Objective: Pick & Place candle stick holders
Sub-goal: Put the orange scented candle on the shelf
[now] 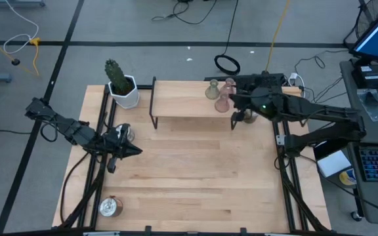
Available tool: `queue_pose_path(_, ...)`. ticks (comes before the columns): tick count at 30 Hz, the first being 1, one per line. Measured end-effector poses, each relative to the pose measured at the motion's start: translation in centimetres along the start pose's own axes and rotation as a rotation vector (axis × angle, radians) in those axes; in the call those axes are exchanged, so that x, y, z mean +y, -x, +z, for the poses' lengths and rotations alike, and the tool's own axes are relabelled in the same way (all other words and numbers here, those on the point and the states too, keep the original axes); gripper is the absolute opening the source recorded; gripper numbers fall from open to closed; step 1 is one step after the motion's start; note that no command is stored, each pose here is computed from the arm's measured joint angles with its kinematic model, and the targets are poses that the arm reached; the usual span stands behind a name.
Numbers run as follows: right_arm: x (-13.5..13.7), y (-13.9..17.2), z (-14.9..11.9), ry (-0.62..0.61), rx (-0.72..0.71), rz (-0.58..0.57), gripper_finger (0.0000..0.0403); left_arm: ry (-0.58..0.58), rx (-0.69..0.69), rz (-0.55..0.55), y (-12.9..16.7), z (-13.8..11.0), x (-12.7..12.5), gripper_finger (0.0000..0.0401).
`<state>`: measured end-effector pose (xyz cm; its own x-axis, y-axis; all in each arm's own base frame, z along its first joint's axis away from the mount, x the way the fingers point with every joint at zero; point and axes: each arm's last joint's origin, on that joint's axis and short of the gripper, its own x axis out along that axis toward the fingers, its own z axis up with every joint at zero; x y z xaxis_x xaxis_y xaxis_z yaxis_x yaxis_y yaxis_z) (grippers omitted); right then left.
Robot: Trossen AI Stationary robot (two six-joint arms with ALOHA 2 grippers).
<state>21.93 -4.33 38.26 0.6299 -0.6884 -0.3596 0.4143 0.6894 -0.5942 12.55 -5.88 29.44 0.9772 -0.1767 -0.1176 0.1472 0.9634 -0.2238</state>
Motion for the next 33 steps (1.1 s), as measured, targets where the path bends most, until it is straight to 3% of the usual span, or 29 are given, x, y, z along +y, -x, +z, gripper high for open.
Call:
queue_pose_path(7, -0.4, 2.0, -1.0, -0.135, 0.059, -0.073, 0.0144, 0.006, -0.017, -0.006, 0.0, 0.2, -0.1, 0.0021)
queue_pose_path(19, -1.2, 3.9, -2.6, -0.343, 0.107, -0.059, 0.0144, 0.063, -0.018, -0.010, 0.0, 0.2, -0.1, 0.0021)
queue_pose_path(26, -2.1, 5.6, -3.3, -0.483, 0.063, 0.101, 0.0142, 0.086, -0.018, -0.010, 0.0, 0.2, -0.1, 0.0021)
queue_pose_path(33, -2.8, 7.2, -3.8, -0.590, 0.015, 0.231, 0.0102, 0.079, -0.019, -0.006, 0.0, 0.2, -0.1, 0.0021)
